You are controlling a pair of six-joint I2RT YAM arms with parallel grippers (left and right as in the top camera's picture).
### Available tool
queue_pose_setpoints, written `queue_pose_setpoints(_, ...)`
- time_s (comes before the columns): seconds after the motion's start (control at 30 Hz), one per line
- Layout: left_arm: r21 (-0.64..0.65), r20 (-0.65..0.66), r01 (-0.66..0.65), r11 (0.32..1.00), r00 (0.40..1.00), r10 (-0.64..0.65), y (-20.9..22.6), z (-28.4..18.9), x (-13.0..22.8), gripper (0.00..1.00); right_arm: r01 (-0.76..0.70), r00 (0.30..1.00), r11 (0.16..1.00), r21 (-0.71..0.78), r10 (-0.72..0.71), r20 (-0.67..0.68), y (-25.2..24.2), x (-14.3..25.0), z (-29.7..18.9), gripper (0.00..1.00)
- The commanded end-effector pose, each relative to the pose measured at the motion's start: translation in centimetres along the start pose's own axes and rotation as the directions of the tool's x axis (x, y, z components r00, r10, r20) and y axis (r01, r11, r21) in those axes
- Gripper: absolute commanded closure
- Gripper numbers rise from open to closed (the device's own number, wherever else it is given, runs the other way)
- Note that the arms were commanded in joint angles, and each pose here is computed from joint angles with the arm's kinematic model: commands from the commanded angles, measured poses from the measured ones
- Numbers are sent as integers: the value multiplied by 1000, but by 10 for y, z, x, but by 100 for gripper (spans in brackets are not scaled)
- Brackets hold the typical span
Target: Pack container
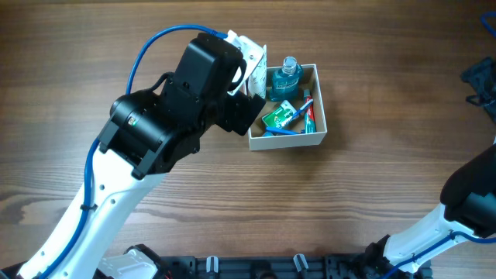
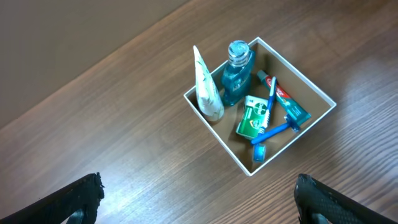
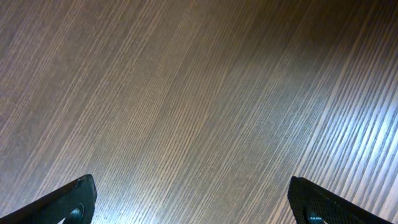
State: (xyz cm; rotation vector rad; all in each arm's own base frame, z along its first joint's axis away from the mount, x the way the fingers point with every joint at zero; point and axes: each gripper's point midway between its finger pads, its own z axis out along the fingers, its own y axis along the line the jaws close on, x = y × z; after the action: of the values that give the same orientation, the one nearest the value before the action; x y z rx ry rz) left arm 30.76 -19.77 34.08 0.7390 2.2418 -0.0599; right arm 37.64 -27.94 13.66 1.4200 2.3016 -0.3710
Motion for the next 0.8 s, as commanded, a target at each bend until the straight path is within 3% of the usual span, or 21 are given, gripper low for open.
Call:
queue_pose_setpoints(0.0, -16, 2, 150, 989, 989, -150, 15, -1, 1, 0, 6, 1000, 1000, -6, -6, 2, 0, 0, -1, 0)
queue_pose_setpoints(0.13, -109, 16, 398, 911, 917, -399, 61, 1, 10, 0, 5, 1000, 1000, -6, -5, 2, 0, 0, -1, 0)
queue_pose_setpoints(0.2, -137, 25, 458, 878, 888, -459, 81, 2, 15, 0, 5, 1000, 1000, -6, -5, 2, 0, 0, -1, 0)
queue_pose_setpoints(0.53, -188, 75, 560, 807, 827, -557, 123, -20, 41, 0, 6, 1000, 1000, -6, -6, 2, 0, 0, -1, 0)
queue_pose_setpoints(0.77, -177, 254, 646, 743, 759, -600, 140, -25, 70, 0, 6, 1000, 1000, -6, -6, 2, 0, 0, -1, 0)
